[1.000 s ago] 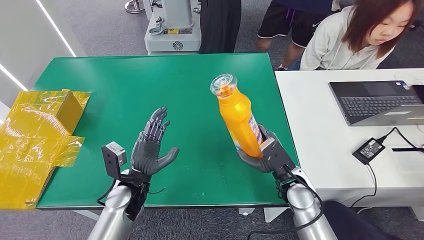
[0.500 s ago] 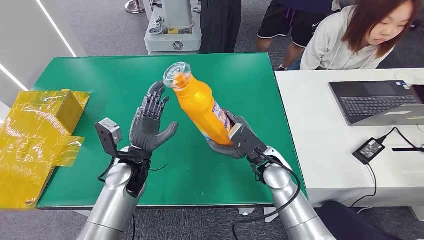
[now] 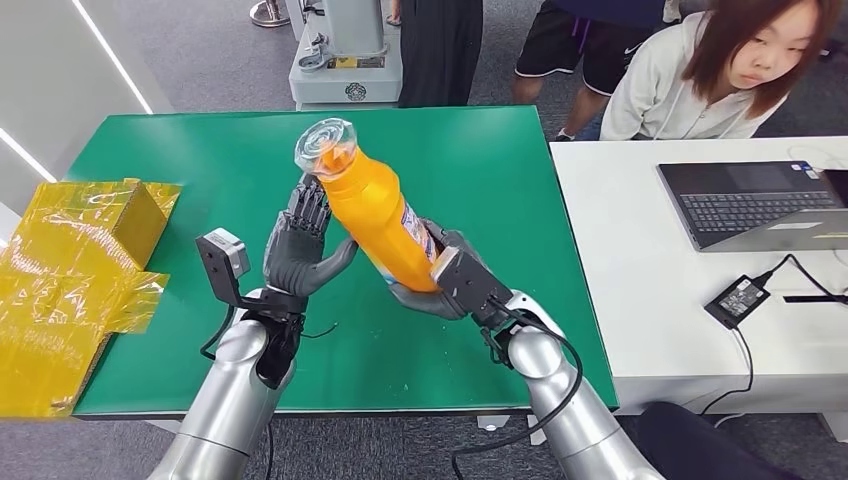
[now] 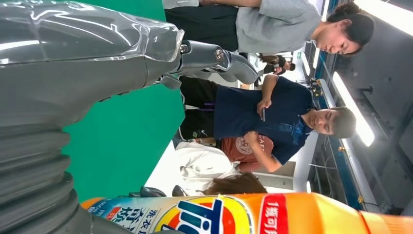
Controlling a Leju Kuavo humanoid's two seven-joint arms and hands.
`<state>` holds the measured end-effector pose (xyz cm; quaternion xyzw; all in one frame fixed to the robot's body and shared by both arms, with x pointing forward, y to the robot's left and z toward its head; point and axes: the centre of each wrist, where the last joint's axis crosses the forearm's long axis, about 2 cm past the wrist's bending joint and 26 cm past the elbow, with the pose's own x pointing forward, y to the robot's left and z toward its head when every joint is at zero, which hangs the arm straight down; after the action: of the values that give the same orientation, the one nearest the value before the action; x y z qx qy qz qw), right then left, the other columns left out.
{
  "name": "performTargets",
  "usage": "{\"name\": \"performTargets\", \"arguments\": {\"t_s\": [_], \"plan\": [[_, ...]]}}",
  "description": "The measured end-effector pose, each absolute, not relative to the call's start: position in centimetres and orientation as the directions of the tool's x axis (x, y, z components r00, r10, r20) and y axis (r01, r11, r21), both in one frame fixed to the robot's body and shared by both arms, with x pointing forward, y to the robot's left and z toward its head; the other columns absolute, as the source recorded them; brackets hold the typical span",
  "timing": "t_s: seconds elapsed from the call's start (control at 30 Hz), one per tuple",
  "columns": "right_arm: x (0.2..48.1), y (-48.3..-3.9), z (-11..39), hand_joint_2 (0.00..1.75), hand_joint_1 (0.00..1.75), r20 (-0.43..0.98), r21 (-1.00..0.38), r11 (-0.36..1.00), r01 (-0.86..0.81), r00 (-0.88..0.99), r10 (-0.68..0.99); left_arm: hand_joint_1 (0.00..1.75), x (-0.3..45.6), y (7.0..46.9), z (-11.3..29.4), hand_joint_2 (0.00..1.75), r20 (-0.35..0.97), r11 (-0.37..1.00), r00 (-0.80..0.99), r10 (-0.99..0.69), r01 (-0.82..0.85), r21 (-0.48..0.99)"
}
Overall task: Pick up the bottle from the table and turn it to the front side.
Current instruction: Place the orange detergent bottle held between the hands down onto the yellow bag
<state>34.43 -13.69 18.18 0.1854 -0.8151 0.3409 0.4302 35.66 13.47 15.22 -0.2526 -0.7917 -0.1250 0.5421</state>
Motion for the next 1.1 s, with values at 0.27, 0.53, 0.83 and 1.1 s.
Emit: {"name": "performTargets", "arguments": {"t_s": [0.27,0.53,0.83,1.1], "plan": [[35.2,-13.6,18.2,1.75,1.75,0.831,-0.394,0.698,-0.598,-0.556,-0.007,0.0,36.4,13.5,16.0,1.75,0.92,0.84,-0.297,0.257,0.539,-0.061],[35.6,-14.9,17.7,1.75,1.75,0.836,-0.366,0.745,-0.558,-0.548,0.0,0.0,36.7,14.6,15.7,1.75,0.926,0.857,-0.298,0.232,0.513,-0.049],[36.3,-18.8,16.5,1.75,1.75,0.84,-0.34,0.815,-0.468,-0.541,0.04,0.0,36.8,16.4,15.0,1.75,0.933,0.856,-0.288,0.213,0.516,-0.036],[36.5,-19.9,16.6,1.75,1.75,0.843,-0.341,0.826,-0.448,-0.534,0.058,0.0,37.3,17.2,15.2,1.75,0.932,0.853,-0.277,0.232,0.518,-0.059]]}}
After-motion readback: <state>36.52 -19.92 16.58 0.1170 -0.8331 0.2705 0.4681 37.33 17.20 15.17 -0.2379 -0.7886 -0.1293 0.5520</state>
